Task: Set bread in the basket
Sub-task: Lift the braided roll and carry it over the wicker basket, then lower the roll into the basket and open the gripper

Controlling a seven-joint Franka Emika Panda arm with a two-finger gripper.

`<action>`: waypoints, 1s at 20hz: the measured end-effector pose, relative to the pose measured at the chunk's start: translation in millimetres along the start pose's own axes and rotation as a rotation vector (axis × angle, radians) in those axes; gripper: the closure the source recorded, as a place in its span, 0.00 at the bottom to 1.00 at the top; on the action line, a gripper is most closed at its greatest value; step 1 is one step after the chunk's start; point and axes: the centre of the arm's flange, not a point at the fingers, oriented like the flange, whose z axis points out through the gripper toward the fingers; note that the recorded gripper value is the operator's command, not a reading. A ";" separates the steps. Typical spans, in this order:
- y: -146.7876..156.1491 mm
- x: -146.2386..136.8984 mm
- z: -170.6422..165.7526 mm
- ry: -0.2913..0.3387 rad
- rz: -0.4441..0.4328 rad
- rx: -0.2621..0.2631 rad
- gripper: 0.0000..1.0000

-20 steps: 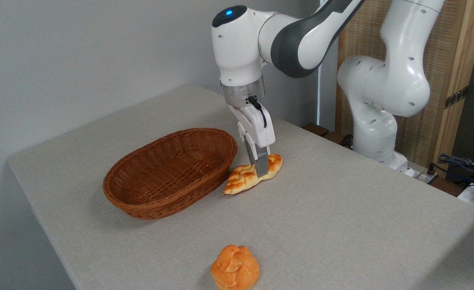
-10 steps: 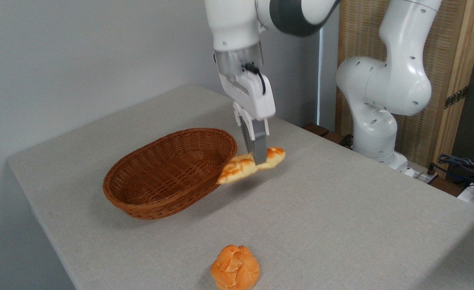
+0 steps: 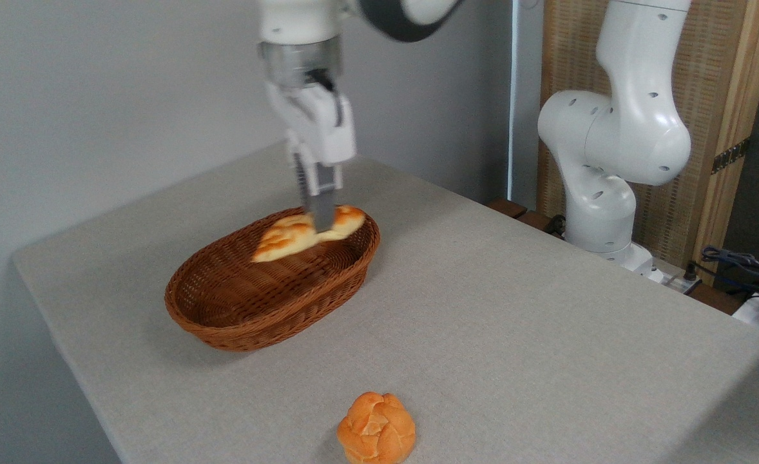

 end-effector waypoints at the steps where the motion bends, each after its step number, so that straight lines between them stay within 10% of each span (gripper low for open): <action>1: -0.9 22.9 9.5 -0.008 -0.022 -0.014 0.62; 3: 1.9 59.3 37.0 -0.034 -0.024 -0.054 0.34; 4: 3.5 71.5 51.5 -0.046 -0.016 -0.074 0.00; 20: -3.3 90.6 69.7 -0.026 -0.009 -0.079 0.00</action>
